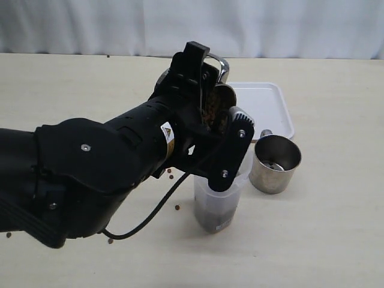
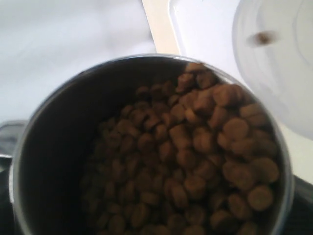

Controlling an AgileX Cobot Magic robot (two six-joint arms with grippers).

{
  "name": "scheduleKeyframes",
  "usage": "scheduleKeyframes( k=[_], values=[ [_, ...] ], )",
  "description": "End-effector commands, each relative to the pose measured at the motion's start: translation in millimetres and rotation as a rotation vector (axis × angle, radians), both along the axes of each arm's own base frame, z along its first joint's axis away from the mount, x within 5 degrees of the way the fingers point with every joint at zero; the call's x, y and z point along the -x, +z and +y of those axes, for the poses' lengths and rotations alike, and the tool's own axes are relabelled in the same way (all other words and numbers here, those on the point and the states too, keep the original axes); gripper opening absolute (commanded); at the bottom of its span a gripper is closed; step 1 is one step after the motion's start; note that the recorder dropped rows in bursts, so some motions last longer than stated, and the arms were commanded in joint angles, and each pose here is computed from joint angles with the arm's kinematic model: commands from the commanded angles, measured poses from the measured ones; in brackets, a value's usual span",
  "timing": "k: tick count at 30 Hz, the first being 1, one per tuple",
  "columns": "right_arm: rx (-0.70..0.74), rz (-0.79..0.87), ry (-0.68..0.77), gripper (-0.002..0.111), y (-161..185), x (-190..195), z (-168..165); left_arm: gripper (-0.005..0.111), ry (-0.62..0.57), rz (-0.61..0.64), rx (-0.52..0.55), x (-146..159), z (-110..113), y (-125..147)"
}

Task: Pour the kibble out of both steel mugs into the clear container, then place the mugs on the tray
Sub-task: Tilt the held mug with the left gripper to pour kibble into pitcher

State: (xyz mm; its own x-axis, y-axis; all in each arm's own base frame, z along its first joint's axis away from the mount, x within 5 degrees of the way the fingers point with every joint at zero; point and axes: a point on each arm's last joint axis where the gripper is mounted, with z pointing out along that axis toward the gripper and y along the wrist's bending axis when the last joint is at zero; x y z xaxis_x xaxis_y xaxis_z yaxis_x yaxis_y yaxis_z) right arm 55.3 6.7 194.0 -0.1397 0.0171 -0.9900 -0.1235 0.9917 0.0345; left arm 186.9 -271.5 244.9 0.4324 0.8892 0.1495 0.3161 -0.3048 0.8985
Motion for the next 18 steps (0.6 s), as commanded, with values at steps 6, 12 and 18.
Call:
scheduleKeyframes(
  k=[6, 12, 18],
  values=[
    [0.012, 0.003, -0.006, 0.005, -1.6, 0.1, -0.5, 0.0, -0.073, -0.025, -0.04, 2.3, -5.4, 3.8],
    [0.012, 0.003, -0.006, 0.005, -1.6, 0.1, -0.5, 0.0, -0.081, -0.037, -0.064, 2.1, -5.1, 3.9],
    [0.012, 0.003, -0.006, 0.005, -1.6, 0.1, -0.5, 0.0, -0.099, -0.058, -0.091, 2.0, -5.6, 4.7]
  ],
)
